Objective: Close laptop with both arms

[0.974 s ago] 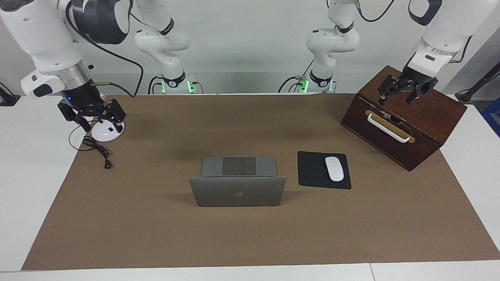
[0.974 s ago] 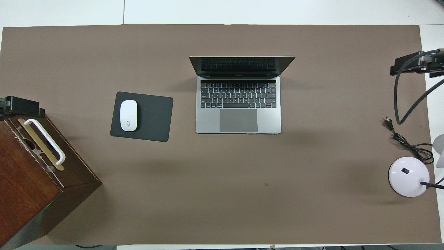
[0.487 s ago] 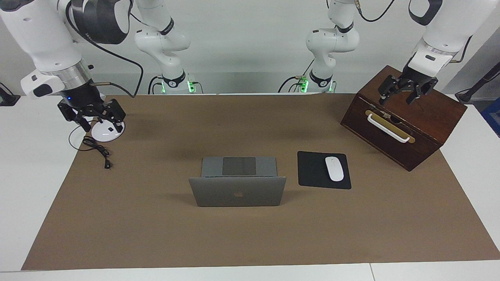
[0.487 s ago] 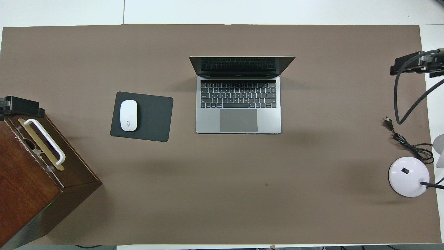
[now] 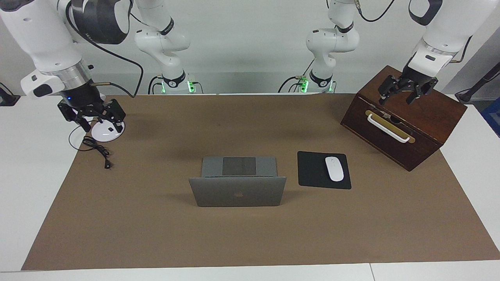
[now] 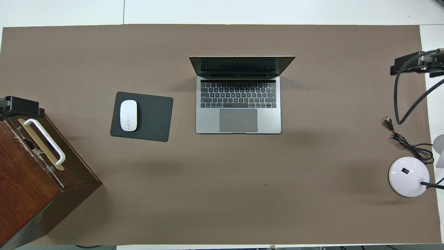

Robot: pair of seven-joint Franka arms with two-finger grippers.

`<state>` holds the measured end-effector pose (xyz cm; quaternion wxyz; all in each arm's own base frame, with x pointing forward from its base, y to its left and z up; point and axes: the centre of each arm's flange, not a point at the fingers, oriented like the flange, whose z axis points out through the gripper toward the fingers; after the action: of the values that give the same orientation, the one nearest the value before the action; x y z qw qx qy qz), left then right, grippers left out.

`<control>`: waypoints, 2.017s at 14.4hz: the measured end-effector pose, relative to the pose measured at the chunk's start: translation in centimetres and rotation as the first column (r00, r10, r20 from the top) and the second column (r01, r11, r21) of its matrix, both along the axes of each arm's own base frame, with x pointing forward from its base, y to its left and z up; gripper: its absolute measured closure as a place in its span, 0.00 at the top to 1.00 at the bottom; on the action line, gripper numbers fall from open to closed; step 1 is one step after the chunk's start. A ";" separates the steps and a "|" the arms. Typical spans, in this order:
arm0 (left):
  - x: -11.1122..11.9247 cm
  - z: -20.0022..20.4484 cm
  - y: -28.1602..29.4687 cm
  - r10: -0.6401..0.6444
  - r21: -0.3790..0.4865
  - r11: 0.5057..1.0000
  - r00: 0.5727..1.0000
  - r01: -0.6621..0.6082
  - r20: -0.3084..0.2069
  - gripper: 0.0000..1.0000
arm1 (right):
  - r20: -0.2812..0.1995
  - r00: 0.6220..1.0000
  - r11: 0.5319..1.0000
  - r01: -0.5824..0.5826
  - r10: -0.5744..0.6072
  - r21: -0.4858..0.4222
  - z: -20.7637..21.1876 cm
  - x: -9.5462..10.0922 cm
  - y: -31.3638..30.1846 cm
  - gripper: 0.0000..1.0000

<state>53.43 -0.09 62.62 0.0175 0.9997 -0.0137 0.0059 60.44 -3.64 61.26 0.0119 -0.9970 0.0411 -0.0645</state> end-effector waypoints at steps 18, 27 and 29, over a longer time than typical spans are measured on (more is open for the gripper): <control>0.0 0.0 0.0 0.043 0.000 0.999 0.999 -0.043 -0.002 0.65 | 0.049 0.999 1.000 0.001 -0.001 -0.004 0.5 0.5 0.0 1.00; 0.3 0.2 0.0 0.110 -0.004 0.994 0.994 -0.109 0.022 0.01 | 0.110 0.993 0.999 0.047 -0.047 -0.004 -1.6 3.0 0.6 0.38; 0.5 0.4 0.0 0.110 -0.006 0.994 0.993 -0.110 0.039 0.01 | 0.118 0.991 0.998 0.063 -0.063 0.004 -1.8 3.3 1.7 0.19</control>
<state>53.88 -0.08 63.00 0.0186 0.9986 0.0409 0.0264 63.76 -1.91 59.45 0.0124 -0.9896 0.0719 -0.1237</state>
